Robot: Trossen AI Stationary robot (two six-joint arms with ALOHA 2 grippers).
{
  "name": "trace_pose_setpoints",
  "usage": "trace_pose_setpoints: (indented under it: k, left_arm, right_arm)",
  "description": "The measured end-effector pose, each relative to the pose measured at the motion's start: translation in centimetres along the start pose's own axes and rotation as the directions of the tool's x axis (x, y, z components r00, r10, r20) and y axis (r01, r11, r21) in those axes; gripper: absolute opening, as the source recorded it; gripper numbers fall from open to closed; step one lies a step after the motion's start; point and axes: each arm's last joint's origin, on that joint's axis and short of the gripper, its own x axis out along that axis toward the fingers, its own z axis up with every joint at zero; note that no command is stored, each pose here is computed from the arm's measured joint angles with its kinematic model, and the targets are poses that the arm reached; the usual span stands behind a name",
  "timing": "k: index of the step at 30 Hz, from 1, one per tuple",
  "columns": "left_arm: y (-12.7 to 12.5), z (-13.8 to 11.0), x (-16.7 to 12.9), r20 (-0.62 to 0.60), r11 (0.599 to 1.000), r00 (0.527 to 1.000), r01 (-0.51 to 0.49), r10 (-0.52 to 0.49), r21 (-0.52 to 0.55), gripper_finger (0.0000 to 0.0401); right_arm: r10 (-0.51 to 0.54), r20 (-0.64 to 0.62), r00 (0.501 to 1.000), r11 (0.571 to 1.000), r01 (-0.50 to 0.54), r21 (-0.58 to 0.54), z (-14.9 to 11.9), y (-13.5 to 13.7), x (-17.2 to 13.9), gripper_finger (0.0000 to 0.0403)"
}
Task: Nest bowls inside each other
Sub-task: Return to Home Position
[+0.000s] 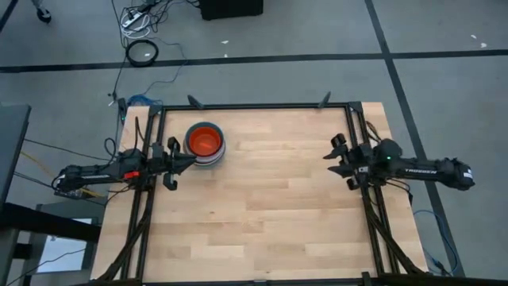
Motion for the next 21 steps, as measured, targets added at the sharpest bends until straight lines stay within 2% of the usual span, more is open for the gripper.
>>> trace_pose_setpoints:
  k: [11,13,17,21]
  left_arm:
    - [0.0,0.4,0.0,0.048,1.0,0.999,-0.003,0.004,-0.03,0.006]
    - [0.0,0.6,0.0,0.064,0.999,0.998,-0.02,0.023,-0.045,0.006]
    - [0.2,1.0,-0.1,0.118,0.985,0.987,-0.093,0.11,-0.144,0.006]
    - [0.0,1.2,-0.1,0.13,0.994,0.991,-0.025,0.039,-0.111,0.006]
  right_arm:
    - [0.043,0.163,0.986,0.998,-0.034,-0.055,2.1,0.8,-1.5,0.016]
    - [0.036,0.129,0.991,0.999,-0.032,-0.037,1.8,0.7,-1.6,0.016]
    - [0.005,0.051,0.999,1.0,-0.006,0.016,1.0,0.5,-1.7,0.016]
    - [-0.02,-0.016,1.0,0.999,0.02,0.026,0.3,0.2,-1.8,0.016]
